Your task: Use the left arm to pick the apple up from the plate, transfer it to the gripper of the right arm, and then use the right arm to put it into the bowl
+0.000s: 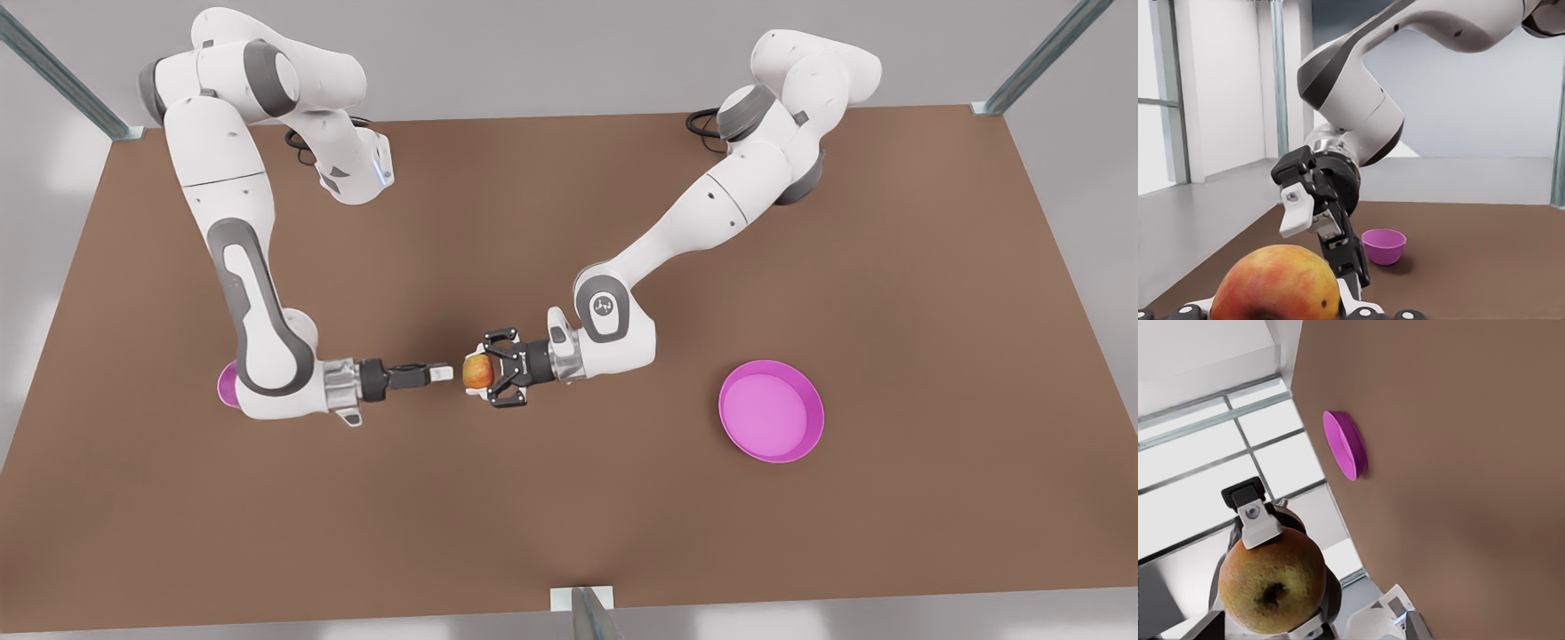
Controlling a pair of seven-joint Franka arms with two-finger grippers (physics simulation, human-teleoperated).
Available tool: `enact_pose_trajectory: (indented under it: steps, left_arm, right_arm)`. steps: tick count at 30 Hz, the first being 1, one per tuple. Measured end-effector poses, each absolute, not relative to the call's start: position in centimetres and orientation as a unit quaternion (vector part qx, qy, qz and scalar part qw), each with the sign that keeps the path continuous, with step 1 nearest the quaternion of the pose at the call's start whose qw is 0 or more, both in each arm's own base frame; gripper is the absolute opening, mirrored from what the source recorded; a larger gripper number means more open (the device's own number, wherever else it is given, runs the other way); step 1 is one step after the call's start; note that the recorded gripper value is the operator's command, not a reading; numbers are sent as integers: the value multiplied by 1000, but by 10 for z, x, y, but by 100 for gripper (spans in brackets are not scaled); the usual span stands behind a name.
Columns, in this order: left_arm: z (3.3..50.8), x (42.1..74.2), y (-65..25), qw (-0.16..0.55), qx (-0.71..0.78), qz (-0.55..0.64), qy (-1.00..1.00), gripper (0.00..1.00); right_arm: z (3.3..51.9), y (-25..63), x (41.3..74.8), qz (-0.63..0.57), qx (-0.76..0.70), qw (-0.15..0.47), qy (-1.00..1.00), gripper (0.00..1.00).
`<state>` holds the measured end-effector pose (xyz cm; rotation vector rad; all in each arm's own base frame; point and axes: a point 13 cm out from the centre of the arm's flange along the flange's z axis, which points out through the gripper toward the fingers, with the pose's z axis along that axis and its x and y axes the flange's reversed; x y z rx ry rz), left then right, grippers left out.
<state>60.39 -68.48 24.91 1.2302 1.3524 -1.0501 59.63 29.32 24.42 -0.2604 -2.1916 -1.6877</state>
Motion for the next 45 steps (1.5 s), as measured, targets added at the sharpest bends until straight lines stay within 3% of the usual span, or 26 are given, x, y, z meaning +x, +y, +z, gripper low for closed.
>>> enact_pose_trajectory:
  steps: [33, 40, 45]
  left_arm:
    - [237, 602, -687, 519, 546, -399, 523, 57]
    - [237, 602, -686, 521, 549, -396, 521, 57]
    - [237, 602, -686, 521, 550, -395, 519, 60]
  right_arm:
    - [246, 355, 591, -695, 22, 54, -716, 100]
    - [247, 355, 593, -697, 33, 37, -715, 78]
    - [248, 355, 594, -698, 40, 28, -715, 73]
